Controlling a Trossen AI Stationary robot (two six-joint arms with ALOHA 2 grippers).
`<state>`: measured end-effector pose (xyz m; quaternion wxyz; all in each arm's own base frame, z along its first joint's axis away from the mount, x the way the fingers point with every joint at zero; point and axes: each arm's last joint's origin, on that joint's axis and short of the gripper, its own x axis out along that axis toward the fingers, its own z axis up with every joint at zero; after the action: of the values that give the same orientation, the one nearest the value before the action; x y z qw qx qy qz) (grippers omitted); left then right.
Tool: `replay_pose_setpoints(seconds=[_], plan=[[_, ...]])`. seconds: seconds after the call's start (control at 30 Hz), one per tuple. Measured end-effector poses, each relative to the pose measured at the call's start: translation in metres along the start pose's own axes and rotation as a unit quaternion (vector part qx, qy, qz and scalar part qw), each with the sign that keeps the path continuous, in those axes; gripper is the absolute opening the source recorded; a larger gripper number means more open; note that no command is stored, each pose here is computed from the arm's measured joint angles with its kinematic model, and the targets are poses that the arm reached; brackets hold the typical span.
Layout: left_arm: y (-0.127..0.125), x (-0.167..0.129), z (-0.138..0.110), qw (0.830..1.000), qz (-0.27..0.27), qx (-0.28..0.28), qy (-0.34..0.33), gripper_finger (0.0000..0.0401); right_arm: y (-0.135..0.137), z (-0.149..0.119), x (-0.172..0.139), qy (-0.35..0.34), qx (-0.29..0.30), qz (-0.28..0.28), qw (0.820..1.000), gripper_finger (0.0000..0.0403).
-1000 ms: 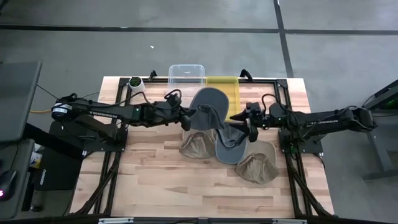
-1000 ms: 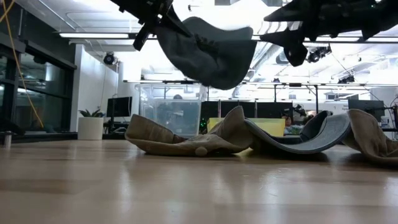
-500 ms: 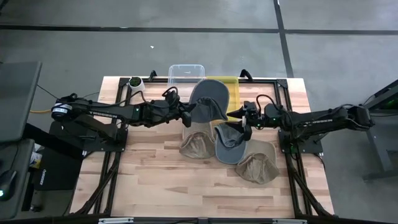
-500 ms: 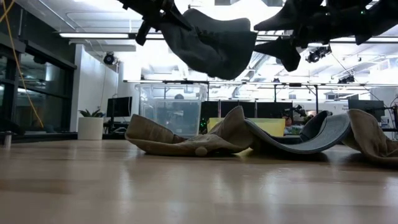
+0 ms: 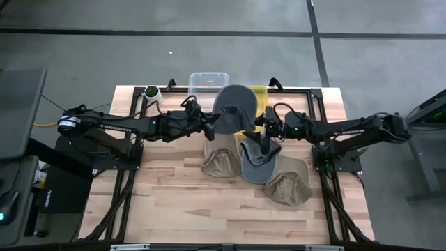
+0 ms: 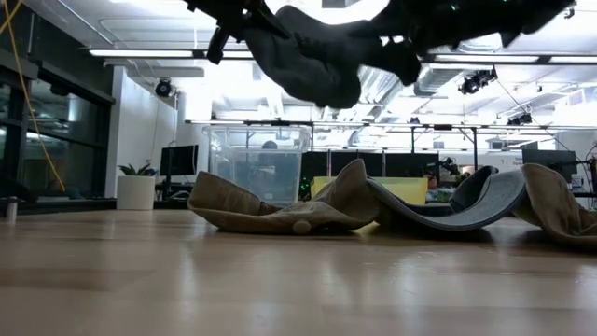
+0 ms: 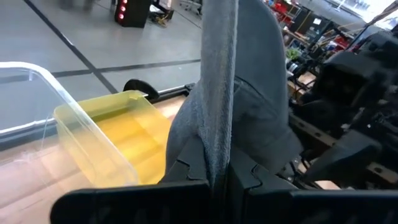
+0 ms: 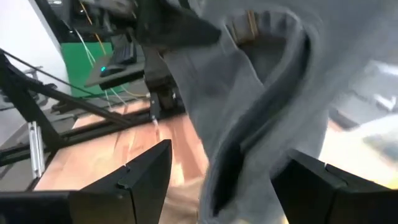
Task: Pick & Place hat
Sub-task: Put the bottom black cap into the transparent bin
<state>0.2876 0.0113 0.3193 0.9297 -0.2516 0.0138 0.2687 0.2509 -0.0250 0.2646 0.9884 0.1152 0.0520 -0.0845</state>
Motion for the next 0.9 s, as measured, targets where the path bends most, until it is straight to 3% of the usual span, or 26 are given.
replay_pose_setpoints(seconds=[0.27, 0.57, 0.9], plan=[[0.000, 0.000, 0.000, 1.000, 0.000, 0.000, 0.000, 0.0000, 0.001, 0.014, 0.011, 0.041, -0.018, -0.051, 0.998, 0.0244], [0.002, 0.001, 0.002, 1.000, 0.005, -0.005, -0.001, 0.0000, -0.007, 0.027, 0.011, 0.018, 0.030, -0.067, 0.997, 0.0212], [0.012, 0.009, 0.041, 0.999, 0.029, -0.011, 0.011, 0.0000, -0.031, 0.052, 0.013, -0.017, 0.054, -0.089, 0.994, 0.0201]])
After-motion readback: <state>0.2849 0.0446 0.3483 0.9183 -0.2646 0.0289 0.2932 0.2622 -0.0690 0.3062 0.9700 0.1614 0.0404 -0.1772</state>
